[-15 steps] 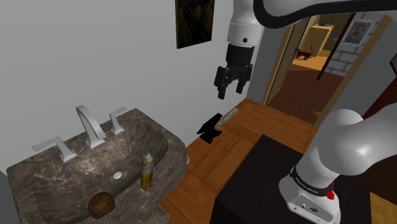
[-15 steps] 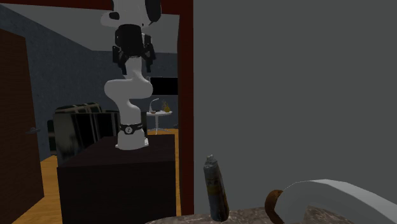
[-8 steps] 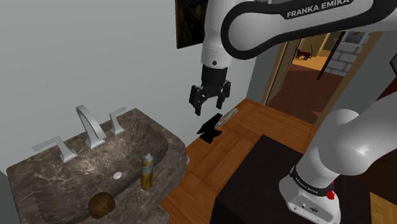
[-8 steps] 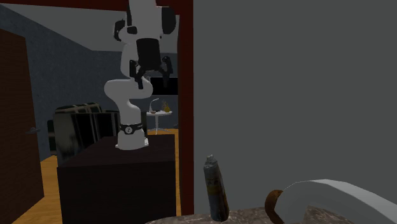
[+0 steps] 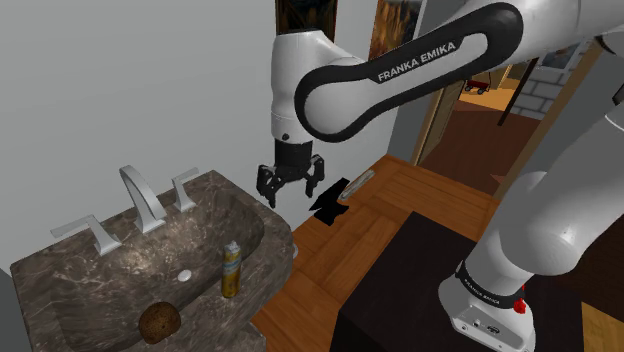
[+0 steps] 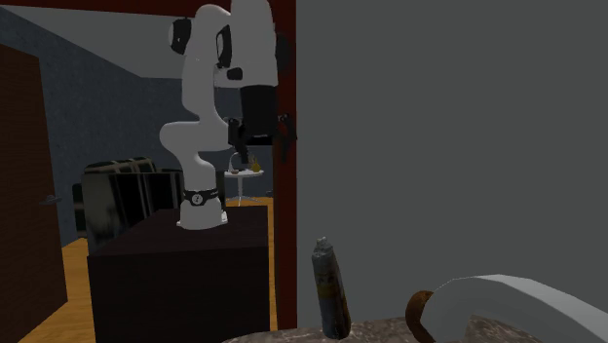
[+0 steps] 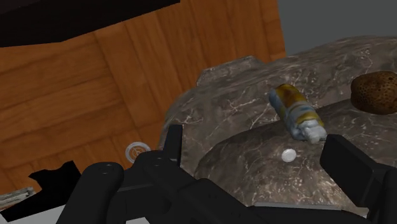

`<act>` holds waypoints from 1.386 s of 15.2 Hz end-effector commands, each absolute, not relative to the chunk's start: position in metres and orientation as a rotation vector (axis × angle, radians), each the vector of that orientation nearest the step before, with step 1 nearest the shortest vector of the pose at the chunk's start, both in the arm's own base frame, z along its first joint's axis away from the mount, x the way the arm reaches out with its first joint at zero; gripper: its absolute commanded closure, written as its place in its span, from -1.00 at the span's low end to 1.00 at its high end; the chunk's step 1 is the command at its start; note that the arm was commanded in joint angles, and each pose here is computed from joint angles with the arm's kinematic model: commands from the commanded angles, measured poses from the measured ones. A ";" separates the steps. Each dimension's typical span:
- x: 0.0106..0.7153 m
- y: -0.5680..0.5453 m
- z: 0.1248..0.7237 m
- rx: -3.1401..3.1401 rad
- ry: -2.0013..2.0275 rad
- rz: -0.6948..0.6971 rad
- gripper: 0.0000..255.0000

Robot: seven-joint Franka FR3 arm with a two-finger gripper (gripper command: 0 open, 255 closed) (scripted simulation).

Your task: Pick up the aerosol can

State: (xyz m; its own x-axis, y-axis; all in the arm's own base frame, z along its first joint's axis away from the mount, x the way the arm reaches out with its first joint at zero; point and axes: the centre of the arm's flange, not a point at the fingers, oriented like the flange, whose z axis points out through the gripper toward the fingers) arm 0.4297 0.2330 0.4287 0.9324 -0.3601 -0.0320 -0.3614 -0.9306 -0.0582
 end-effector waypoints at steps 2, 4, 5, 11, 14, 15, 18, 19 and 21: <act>0.447 0.258 0.401 -3.020 0.622 0.029 -1.00; 0.461 0.274 0.384 -3.017 0.658 0.027 -1.00; 0.468 0.281 0.375 -3.016 0.676 0.026 -1.00; 0.511 0.326 0.325 -3.004 0.783 0.020 -1.00; 0.533 0.347 0.299 -2.997 0.837 0.017 -1.00; 0.540 0.353 0.291 -2.995 0.852 0.016 -1.00; 0.540 0.353 0.276 -2.995 0.852 0.016 -1.00; 0.540 0.353 0.270 -2.995 0.852 0.016 -1.00; 0.540 0.353 0.260 -2.995 0.852 0.016 -1.00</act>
